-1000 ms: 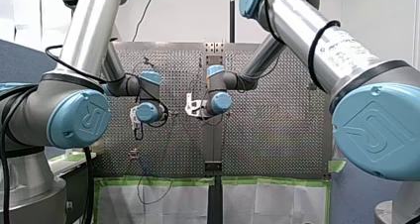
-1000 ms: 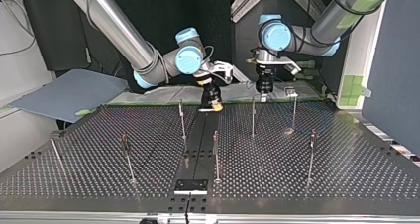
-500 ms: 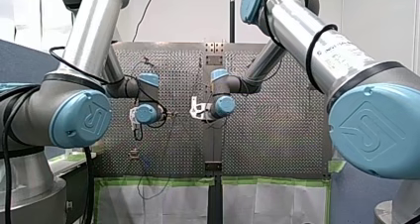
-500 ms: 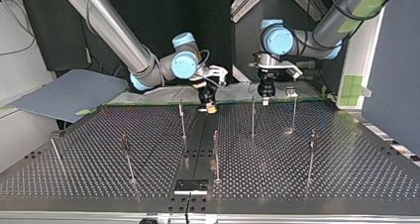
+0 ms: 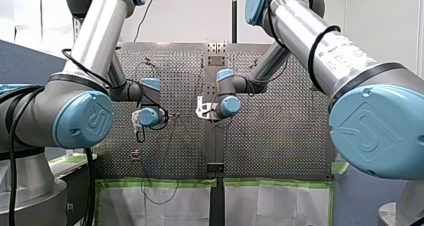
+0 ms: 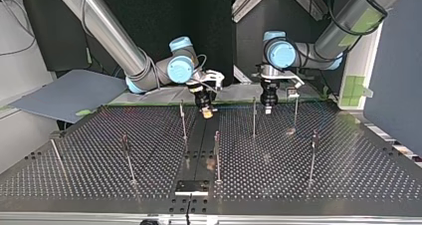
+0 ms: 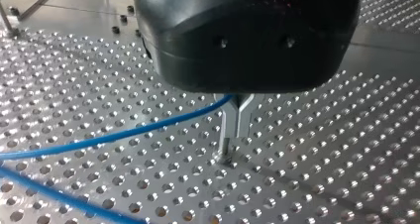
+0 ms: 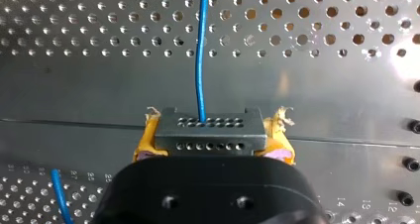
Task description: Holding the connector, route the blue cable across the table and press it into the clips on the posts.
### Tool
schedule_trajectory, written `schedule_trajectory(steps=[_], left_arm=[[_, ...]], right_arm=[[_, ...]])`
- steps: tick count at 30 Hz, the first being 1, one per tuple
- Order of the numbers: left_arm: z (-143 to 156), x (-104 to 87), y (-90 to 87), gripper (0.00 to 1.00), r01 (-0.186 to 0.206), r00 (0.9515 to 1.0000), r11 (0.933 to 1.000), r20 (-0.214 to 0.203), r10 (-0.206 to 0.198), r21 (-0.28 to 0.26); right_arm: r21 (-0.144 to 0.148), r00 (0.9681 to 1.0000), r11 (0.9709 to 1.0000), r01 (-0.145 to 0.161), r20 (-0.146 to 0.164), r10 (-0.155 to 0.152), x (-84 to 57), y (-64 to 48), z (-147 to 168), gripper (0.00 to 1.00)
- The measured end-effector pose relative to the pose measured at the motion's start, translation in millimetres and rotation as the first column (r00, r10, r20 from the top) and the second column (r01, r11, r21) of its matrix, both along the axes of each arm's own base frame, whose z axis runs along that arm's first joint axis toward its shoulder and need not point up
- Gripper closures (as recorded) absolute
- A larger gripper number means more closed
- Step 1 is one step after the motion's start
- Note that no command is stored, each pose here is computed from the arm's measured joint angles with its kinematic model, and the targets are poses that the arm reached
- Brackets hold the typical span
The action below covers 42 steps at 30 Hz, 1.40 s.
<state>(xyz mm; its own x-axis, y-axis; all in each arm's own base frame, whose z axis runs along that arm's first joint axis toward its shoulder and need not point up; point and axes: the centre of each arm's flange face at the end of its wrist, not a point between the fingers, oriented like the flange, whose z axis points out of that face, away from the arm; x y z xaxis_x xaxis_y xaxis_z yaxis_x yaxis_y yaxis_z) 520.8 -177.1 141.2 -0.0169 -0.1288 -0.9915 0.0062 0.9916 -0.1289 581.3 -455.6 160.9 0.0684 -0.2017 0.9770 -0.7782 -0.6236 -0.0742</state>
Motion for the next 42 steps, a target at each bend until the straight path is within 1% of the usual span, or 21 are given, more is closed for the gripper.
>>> schedule_trajectory(steps=[10,18,19,20,21,22,23,24,25,26,27,30,34,37,39,42], left_arm=[[17.5,26.1,14.2,1.0,-0.013,0.9996,0.9999,0.023,0.013,-0.001],[20.5,32.7,24.5,1.0,-0.023,0.9995,0.9997,0.021,0.023,0.0],[20.4,32.8,25.4,0.69,-0.024,0.9995,0.9997,0.019,0.024,0.0],[20.3,32.8,26.0,0.69,-0.024,0.9996,0.9997,0.017,0.024,0.0],[20.1,32.7,26.5,0.58,-0.024,0.9996,0.9997,0.015,0.024,0.0],[19.7,32.5,27.2,0.44,-0.026,0.9996,0.9997,0.011,0.026,0.001],[19.4,32.1,27.5,0.44,-0.026,0.9996,0.9997,0.007,0.026,0.001],[18.9,31.7,27.7,0.21,-0.026,0.9997,0.9997,0.001,0.026,0.003],[18.2,31.0,27.9,0.05,-0.026,0.9996,0.9996,-0.006,0.026,0.006],[17.7,30.5,27.9,0.05,-0.026,0.9996,0.9996,-0.011,0.026,0.009],[17.1,29.8,27.9,0.0,-0.026,0.9995,0.9996,-0.017,0.026,0.013],[15.4,27.1,27.6,0.0,-0.027,0.9988,0.9993,-0.041,0.028,0.025],[16.5,22.2,27.8,0.0,-0.047,0.9963,0.9978,-0.07,0.05,0.047],[23.1,17.5,26.8,0.0,-0.059,0.9947,0.9964,-0.08,0.064,0.061],[27.2,13.1,25.1,0.0,-0.06,0.9941,0.9961,-0.086,0.066,0.065],[31.9,3.8,20.0,0.0,-0.052,0.9933,0.9964,-0.1,0.059,0.067]], right_arm=[[-0.027,0.9997,0.9996,0.007,0.024,-0.006,2.8,-13.0,15.6,1.0],[-0.036,0.9994,0.9993,0.013,0.032,-0.011,2.5,-19.0,21.0,1.0],[-0.036,0.9994,0.9993,0.013,0.032,-0.012,2.3,-19.3,21.0,1.0],[-0.036,0.9994,0.9993,0.013,0.032,-0.012,2.1,-19.5,21.1,1.0],[-0.036,0.9994,0.9993,0.014,0.032,-0.013,1.9,-19.9,21.0,1.0],[-0.036,0.9994,0.9992,0.015,0.032,-0.013,1.6,-20.2,21.2,1.0],[-0.036,0.9994,0.9992,0.015,0.032,-0.014,1.4,-20.5,21.2,1.0],[-0.036,0.9994,0.9992,0.016,0.032,-0.015,1.0,-21.0,21.2,1.0],[-0.036,0.9994,0.9992,0.016,0.032,-0.015,0.7,-21.4,21.2,1.0],[-0.036,0.9994,0.9992,0.017,0.032,-0.016,0.4,-21.7,21.2,1.0],[-0.035,0.9994,0.9992,0.018,0.032,-0.017,0.0,-22.1,21.1,1.0],[-0.035,0.9993,0.9992,0.019,0.031,-0.018,-0.8,-23.0,21.0,1.0],[-0.035,0.9993,0.9992,0.021,0.031,-0.02,-1.8,-24.2,21.0,1.0],[-0.035,0.9993,0.9991,0.023,0.03,-0.022,-2.9,-25.5,20.9,1.0],[-0.034,0.9992,0.9991,0.026,0.03,-0.025,-4.3,-27.2,20.8,1.0],[-0.035,0.9991,0.999,0.03,0.032,-0.029,-5.9,-29.2,20.9,1.0]])
